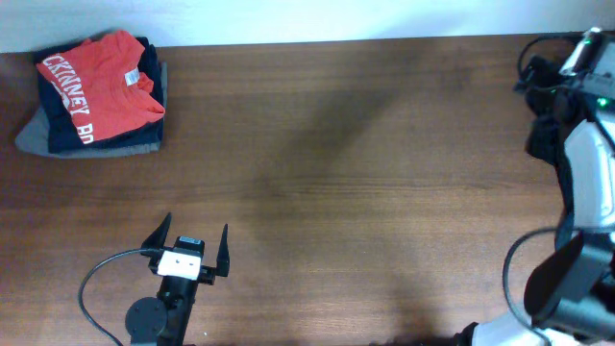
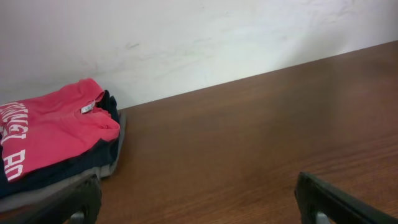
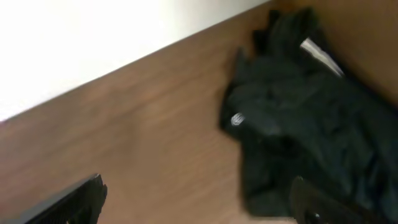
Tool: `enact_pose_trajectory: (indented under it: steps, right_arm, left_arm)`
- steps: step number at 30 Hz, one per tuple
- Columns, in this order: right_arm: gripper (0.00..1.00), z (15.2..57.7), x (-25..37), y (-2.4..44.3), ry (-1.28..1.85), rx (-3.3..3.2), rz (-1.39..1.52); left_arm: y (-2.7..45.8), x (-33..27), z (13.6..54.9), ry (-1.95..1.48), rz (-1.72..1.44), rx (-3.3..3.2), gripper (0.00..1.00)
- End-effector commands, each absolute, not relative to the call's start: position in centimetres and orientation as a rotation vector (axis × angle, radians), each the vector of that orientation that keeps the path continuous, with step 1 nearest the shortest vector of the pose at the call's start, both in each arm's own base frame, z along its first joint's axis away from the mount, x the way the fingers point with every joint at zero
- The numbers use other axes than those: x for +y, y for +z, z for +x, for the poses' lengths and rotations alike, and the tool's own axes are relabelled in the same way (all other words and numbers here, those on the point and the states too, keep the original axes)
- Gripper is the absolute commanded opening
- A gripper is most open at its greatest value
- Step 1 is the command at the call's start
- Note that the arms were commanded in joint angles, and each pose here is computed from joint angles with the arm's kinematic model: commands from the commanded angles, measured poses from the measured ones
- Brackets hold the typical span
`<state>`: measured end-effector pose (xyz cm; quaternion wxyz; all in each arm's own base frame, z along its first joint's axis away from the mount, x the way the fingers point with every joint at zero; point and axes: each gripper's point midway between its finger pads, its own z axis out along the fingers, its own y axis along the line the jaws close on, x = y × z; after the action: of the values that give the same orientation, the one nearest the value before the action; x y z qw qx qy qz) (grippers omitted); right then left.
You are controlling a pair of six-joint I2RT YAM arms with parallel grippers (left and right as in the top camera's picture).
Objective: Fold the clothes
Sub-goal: 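Reach the right gripper to the dark shirt at the right edge and grasp it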
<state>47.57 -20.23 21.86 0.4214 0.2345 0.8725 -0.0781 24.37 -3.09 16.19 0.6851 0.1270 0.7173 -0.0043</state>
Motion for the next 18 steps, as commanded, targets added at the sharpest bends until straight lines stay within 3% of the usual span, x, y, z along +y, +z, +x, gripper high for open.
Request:
enact_pose_trajectory:
  steps: [1,10,14,18]
  right_arm:
    - [0.99,48.3,-23.4,21.4,-0.289,2.174,0.548]
    - [0.96,49.6,-28.1,15.8,-0.34,2.179,0.606]
    - [0.96,49.0,-30.9,14.7,-0.346,2.08,0.838]
    - [0.96,49.5,-32.0,13.1,-0.298,2.051,0.868]
  left_arm:
    - [16.1,-2.9,24.4,0.01,0.291,1.605,0.99]
    - [16.1,-2.9,24.4,0.01,0.291,1.605,0.99]
    - [16.1,-2.9,24.4,0.01,0.291,1.605,0.99]
    - [16.1,-2.9,24.4,0.01,0.291,1.605,0.99]
